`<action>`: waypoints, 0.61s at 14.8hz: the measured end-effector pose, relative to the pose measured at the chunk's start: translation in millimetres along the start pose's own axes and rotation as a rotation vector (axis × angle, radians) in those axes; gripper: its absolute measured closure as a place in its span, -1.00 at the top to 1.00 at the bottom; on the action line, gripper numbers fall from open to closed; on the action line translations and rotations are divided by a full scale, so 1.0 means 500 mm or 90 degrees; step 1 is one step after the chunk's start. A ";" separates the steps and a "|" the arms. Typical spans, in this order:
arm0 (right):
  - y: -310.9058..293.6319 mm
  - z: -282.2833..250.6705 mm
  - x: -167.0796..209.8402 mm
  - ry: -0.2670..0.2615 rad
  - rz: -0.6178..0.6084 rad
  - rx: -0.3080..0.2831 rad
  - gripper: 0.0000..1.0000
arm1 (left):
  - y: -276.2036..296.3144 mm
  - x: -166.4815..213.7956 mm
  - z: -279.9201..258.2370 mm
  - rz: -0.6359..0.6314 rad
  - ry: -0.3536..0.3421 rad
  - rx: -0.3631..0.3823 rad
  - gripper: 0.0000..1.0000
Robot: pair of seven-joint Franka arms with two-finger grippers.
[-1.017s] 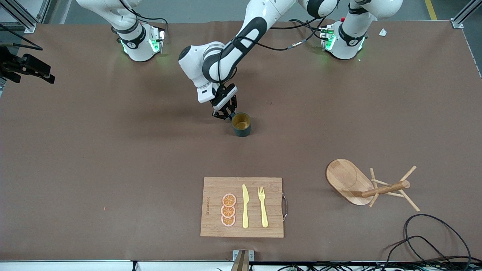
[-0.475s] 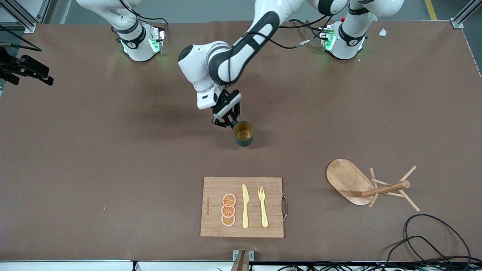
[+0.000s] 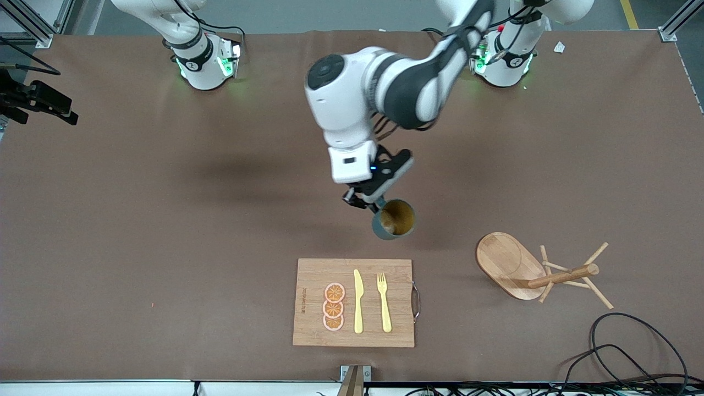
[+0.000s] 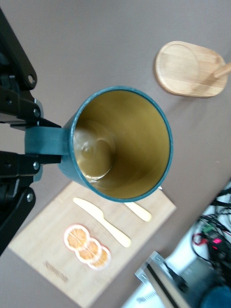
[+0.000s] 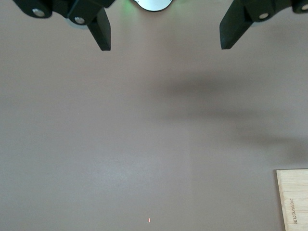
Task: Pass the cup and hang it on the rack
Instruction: 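Carry the mug with the left gripper over the wooden rack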
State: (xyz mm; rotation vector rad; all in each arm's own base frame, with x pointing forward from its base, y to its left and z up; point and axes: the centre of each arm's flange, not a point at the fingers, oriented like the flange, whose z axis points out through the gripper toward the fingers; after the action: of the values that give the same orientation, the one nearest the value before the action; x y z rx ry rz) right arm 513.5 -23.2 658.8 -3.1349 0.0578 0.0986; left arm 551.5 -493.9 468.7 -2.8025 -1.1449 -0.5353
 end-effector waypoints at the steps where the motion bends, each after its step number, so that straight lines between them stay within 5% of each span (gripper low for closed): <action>1: 0.000 0.000 0.000 0.000 0.000 0.000 1.00 | -0.014 0.067 -0.031 -0.004 -0.022 -0.012 -0.58; 9: -0.002 0.001 0.000 0.000 -0.001 -0.001 1.00 | -0.183 0.507 -0.078 0.041 -0.143 -0.072 -0.58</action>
State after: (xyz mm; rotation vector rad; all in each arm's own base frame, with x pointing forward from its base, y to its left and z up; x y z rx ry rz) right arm 513.5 -22.3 658.5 -3.1363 0.0562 0.0999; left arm 644.9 -266.7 585.9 -3.0490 -1.0854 -0.2951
